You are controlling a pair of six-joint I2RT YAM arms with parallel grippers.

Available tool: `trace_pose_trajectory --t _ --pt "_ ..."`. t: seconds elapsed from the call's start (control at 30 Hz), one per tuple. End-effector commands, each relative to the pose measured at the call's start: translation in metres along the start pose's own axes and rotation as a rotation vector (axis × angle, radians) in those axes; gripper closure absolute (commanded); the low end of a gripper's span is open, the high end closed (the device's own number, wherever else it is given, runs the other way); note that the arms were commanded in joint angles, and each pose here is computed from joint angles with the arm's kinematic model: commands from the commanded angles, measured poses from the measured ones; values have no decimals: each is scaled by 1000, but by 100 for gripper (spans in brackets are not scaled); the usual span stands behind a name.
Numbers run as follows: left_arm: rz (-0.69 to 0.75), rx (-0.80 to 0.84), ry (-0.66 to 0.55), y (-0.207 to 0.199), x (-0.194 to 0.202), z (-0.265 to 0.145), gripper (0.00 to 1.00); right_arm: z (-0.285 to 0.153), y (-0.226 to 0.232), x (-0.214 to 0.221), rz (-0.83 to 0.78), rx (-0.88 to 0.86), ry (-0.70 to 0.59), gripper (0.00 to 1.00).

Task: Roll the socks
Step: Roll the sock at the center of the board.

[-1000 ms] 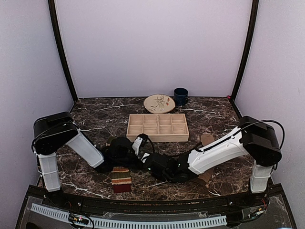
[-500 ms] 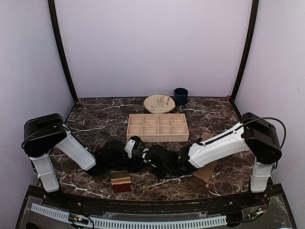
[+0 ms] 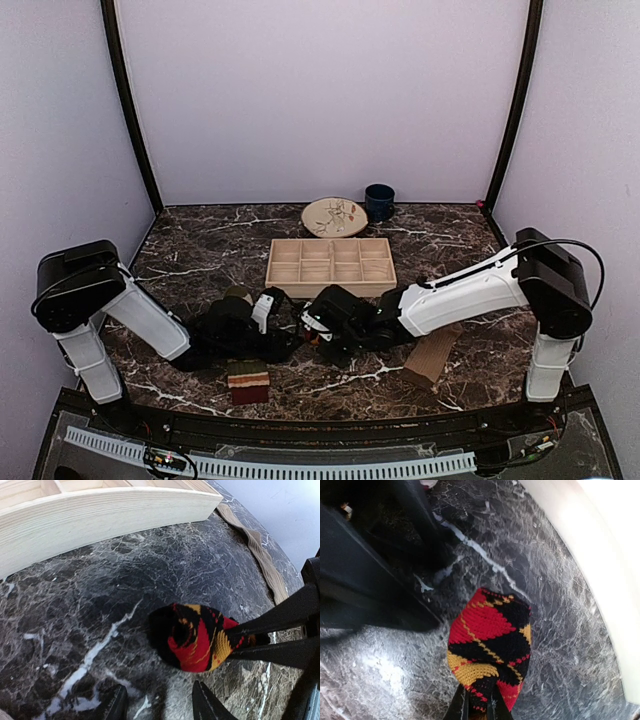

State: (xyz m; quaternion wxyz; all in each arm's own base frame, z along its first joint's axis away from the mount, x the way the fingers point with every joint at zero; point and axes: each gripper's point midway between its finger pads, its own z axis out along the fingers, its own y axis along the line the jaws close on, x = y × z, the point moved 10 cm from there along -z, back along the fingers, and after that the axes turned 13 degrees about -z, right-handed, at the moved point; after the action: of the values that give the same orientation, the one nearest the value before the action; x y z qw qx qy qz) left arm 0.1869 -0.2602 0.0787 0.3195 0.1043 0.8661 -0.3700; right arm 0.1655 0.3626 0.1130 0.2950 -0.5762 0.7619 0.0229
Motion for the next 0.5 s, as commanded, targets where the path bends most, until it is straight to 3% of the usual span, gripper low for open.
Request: trace_pose_trajectory --t 0.0,0.47 --pt "5 -64 21 10 9 -20 52 1 7 20 57 -193 102 100" --pt "28 -44 40 9 11 -17 52 10 -14 22 211 -350 82 100"
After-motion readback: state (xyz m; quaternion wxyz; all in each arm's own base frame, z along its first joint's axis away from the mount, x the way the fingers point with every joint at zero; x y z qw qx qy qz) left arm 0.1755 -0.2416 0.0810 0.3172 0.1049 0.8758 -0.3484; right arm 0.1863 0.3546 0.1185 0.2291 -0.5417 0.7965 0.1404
